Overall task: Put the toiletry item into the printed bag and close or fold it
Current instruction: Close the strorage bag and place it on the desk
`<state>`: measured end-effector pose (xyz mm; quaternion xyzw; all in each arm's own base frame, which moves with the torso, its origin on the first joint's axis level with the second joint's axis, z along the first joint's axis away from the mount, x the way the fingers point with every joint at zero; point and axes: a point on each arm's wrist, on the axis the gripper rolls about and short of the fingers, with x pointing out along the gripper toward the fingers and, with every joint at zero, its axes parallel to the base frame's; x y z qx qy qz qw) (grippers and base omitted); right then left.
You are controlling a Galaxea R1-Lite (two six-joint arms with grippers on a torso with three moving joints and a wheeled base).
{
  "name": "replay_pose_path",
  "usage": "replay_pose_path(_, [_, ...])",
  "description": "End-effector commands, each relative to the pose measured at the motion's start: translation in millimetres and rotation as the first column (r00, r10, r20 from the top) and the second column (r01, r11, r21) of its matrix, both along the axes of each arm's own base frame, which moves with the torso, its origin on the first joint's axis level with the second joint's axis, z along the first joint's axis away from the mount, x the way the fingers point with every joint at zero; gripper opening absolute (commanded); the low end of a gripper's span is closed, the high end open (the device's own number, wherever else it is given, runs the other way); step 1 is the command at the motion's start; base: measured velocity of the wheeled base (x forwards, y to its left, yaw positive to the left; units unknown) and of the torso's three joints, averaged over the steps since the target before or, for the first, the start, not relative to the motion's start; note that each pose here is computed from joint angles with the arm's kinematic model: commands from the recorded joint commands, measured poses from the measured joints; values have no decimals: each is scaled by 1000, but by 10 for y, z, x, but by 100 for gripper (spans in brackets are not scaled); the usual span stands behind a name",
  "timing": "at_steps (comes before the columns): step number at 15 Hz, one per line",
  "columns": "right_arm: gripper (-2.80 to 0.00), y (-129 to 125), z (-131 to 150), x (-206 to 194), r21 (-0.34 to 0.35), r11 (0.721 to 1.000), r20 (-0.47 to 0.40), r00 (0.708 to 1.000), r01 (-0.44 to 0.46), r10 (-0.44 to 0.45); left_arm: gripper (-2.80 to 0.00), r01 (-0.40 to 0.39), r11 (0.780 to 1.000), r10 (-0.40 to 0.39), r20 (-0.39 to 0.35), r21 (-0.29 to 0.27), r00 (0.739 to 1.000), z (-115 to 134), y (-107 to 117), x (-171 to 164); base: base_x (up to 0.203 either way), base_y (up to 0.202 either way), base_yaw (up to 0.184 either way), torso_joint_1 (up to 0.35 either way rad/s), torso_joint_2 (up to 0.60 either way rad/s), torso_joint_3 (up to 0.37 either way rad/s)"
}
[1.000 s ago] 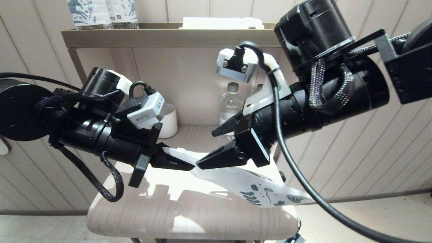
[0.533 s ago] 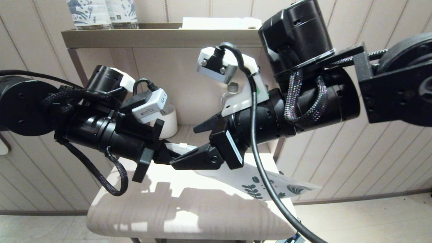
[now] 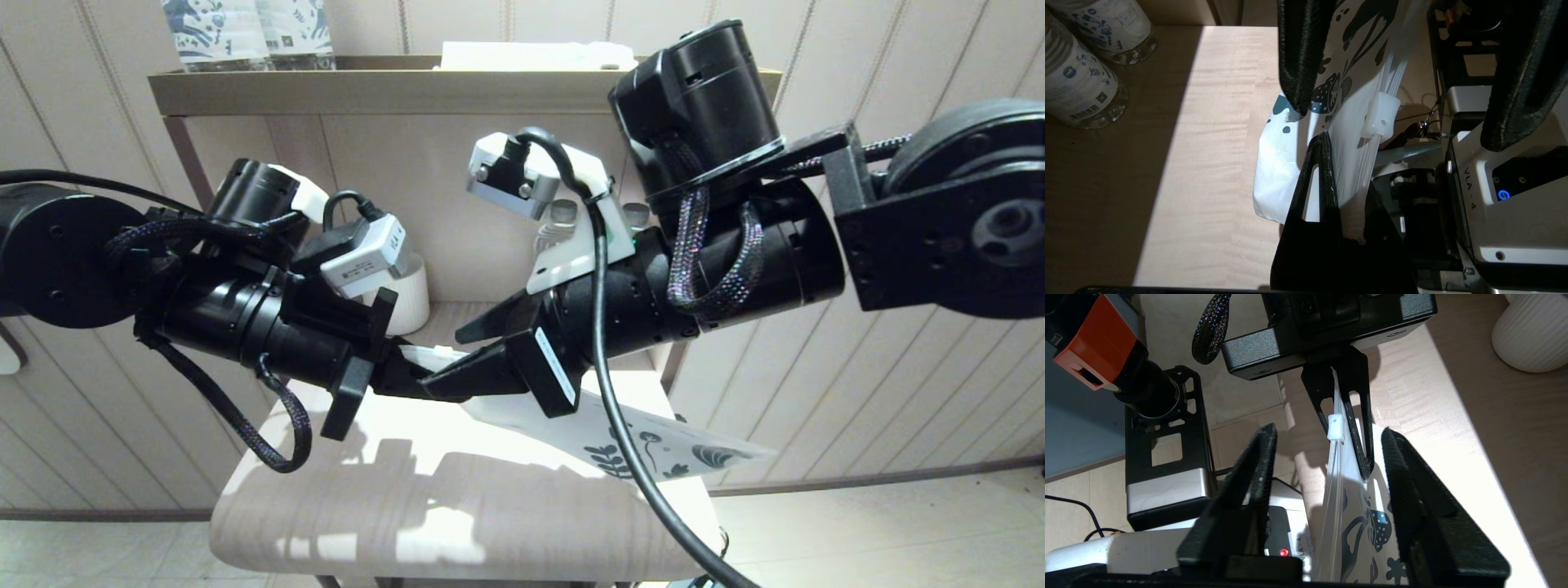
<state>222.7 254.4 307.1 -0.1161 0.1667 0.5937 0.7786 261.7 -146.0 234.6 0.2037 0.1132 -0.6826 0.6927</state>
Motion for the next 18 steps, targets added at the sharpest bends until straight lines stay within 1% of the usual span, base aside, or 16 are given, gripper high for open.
replay_pose_path(1, [-280, -1, 1, -3, 0, 1000, 0, 1000, -3, 3, -280, 6, 1000, -6, 0, -1, 1000, -6, -2, 1, 0, 0, 0, 0, 0, 0])
replay_pose_path(8, [-280, -4, 1, -7, 0, 1000, -4, 1000, -4, 4, -280, 6, 1000, -6, -2, -1, 1000, -10, -1, 0, 0, 0, 0, 0, 0, 0])
replay_pose_path(10, [-280, -23, -26, -17, -10, 1000, -8, 1000, -1, 1, -280, 6, 1000, -6, -2, -1, 1000, -10, -1, 0, 0, 0, 0, 0, 0, 0])
replay_pose_path(14, [-280, -194, -8, -106, -16, 1000, -7, 1000, 16, -16, -280, 4, 1000, -4, 0, -2, 1000, -5, 2, 4, 0, 0, 0, 0, 0, 0])
replay_pose_path(15, [-280, -265, 3, -89, -14, 999, -5, 999, 35, -35, -280, 2, 1000, -2, 0, -2, 1000, -5, 6, 6, 0, 0, 0, 0, 0, 0])
replay_pose_path(18, [-280, -363, 9, -102, -16, 998, -5, 998, 54, -55, -280, 3, 1000, -3, -2, -1, 1000, -6, 4, 4, 0, 0, 0, 0, 0, 0])
